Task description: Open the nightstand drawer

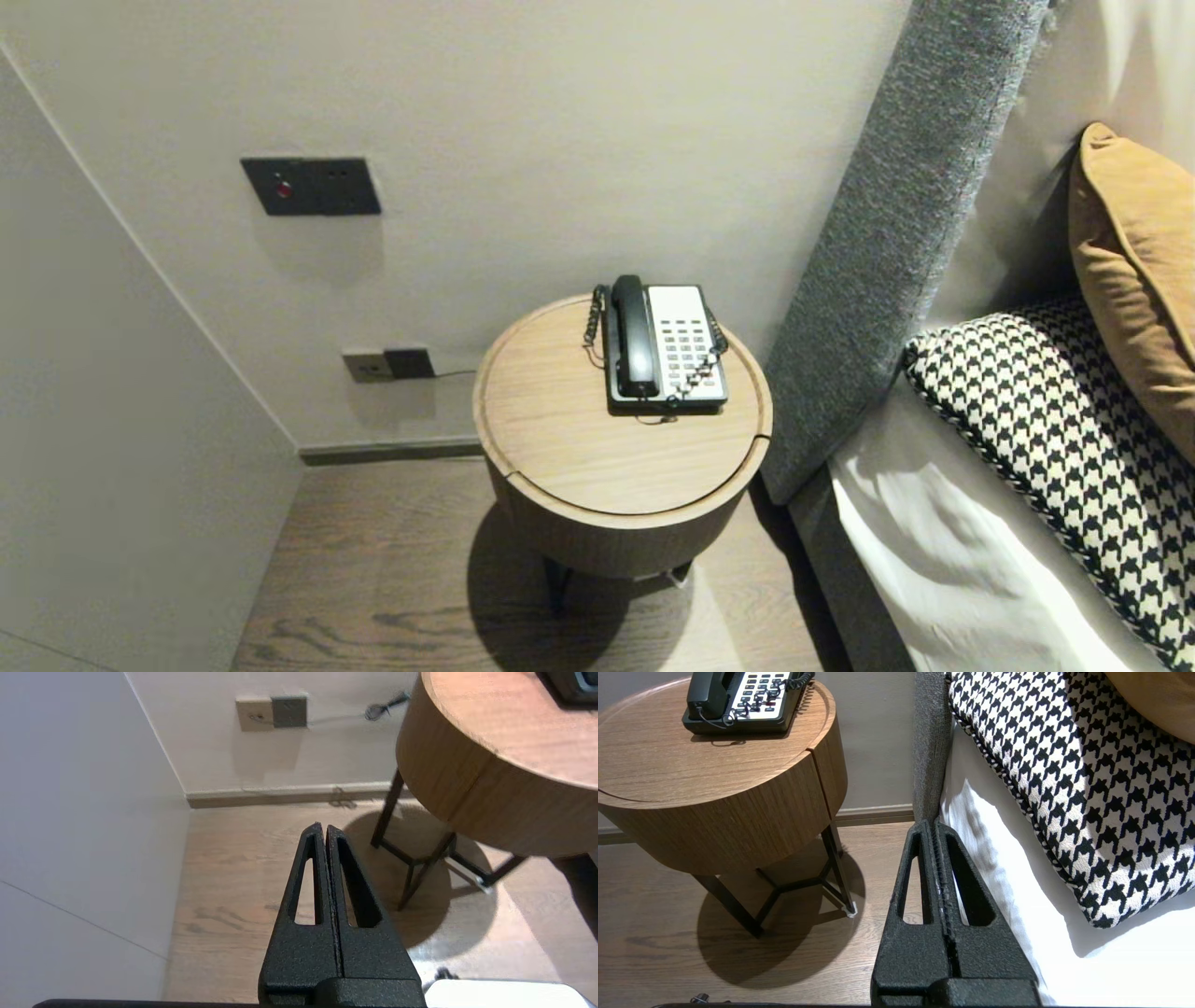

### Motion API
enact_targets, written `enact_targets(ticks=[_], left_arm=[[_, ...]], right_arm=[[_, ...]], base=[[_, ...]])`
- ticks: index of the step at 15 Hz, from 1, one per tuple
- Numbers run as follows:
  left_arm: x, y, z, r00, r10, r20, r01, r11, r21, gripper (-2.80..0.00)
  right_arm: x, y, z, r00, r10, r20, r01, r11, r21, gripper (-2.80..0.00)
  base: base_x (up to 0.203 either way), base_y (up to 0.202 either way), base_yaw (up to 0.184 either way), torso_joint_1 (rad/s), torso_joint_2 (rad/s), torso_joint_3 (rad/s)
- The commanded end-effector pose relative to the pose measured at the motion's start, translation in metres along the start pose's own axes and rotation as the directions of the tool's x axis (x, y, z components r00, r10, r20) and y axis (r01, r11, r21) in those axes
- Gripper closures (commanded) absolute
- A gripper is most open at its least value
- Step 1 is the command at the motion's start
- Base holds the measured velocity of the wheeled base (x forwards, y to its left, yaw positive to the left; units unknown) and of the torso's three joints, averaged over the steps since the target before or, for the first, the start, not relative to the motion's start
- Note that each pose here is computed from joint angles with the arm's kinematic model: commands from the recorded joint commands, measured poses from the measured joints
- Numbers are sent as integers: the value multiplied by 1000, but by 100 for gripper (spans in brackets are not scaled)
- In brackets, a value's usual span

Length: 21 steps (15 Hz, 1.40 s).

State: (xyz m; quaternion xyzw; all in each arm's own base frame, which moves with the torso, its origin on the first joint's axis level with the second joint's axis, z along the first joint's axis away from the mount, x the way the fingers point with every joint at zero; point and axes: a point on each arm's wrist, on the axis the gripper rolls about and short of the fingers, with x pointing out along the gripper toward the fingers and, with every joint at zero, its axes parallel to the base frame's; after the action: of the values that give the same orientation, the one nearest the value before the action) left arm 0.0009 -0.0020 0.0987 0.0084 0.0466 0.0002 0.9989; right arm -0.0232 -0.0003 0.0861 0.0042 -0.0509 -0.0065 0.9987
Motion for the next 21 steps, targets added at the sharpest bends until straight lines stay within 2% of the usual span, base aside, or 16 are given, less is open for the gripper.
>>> enact_targets(ticks=[1, 4, 9, 12, 15, 21], left_arm=[[-3, 0, 1, 1000, -9, 19, 9, 1000, 5, 0], [-21, 0, -15, 1000, -22, 22, 21, 1000, 23, 0], [-22, 2, -25, 993, 16, 114, -21, 999, 38, 0], [-22, 2, -25, 993, 19, 115, -22, 999, 25, 0], [-22, 2, -25, 993, 19, 114, -17, 1000, -23, 0], [-22, 2, -24, 994, 17, 105, -15, 1000, -23, 0]], right_arm=[[2, 0, -11, 999, -1, -39, 1, 1000, -1, 0], [2, 0, -11, 999, -1, -39, 1, 1000, -1, 0], [2, 0, -11, 999, -1, -39, 1, 1000, -1, 0], [2, 0, -11, 999, -1, -39, 1, 1000, -1, 0], [2, 0, -11, 999, -1, -39, 1, 1000, -1, 0], [2, 0, -11, 999, -1, -39, 1, 1000, -1, 0]], base=[[0, 0, 0, 0, 0, 0], [0, 0, 0, 0, 0, 0], [0, 0, 0, 0, 0, 0], [0, 0, 0, 0, 0, 0], [0, 0, 0, 0, 0, 0], [0, 0, 0, 0, 0, 0]])
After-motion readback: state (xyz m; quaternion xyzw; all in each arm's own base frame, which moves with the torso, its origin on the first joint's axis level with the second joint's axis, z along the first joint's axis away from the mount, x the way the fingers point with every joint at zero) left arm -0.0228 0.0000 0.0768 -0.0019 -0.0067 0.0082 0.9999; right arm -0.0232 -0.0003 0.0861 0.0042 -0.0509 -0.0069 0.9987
